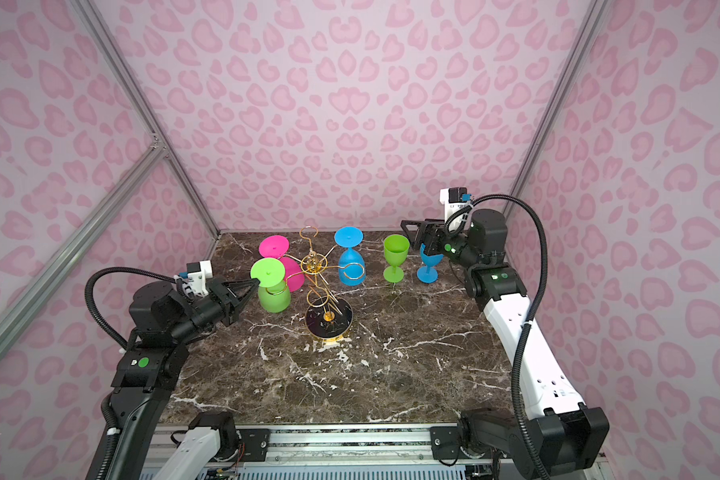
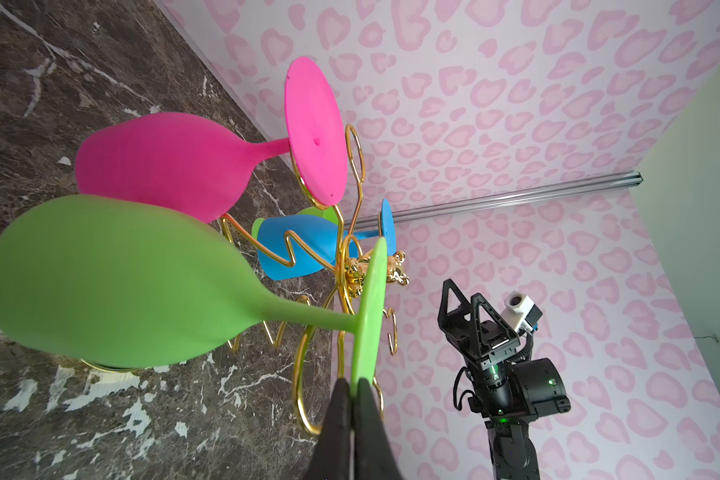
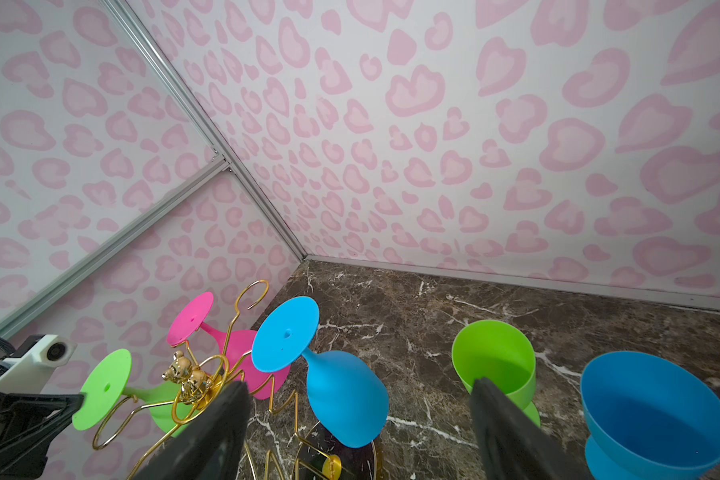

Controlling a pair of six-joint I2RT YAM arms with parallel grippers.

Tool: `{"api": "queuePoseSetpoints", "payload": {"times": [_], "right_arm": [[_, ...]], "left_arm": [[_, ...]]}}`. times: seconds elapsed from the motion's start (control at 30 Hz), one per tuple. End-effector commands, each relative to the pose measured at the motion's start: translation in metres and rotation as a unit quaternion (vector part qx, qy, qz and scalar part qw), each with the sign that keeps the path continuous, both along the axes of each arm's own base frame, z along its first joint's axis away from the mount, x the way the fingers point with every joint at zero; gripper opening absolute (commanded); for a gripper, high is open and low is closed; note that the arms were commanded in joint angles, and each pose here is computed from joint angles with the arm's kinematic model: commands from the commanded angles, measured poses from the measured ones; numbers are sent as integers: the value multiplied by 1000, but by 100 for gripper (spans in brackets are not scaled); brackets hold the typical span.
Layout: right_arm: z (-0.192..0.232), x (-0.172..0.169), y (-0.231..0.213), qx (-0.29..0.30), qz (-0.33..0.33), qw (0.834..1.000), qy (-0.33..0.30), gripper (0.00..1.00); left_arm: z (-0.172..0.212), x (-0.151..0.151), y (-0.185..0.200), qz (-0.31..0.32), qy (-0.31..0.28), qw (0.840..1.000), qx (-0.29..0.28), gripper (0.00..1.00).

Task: Take the wine glass off the wine glass rack
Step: 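Draw the lime-green glass back toward the robot with the left gripper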

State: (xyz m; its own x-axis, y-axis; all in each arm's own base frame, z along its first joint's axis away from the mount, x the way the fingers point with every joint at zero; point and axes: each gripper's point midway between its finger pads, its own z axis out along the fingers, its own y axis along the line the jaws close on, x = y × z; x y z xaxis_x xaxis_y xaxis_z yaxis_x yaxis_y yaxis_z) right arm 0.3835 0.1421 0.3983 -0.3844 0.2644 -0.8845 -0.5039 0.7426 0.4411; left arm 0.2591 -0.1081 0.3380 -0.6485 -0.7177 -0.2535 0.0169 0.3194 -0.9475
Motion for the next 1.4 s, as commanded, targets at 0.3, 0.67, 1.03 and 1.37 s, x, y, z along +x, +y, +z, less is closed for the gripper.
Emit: {"api": "queuePoseSetpoints", "payload": {"times": [0.3,0.67,1.03,1.37], "right_arm": [[-1,-2,2,1,5,1000,-5,85],[0,-3,2,2,8,1000,-5,85],[1,-1,3,5,10,1000,-5,85],[0,-1,4,4,10,1000,-4,85]], "left_arm": [[-11,-20,5,13,11,1000,-1,4],[-9,-27,5,12,12,1000,-8,4],[-12,-41,4,14,16,1000,-21,3],[-21,-59,1,1,35,999,-27,3]]}}
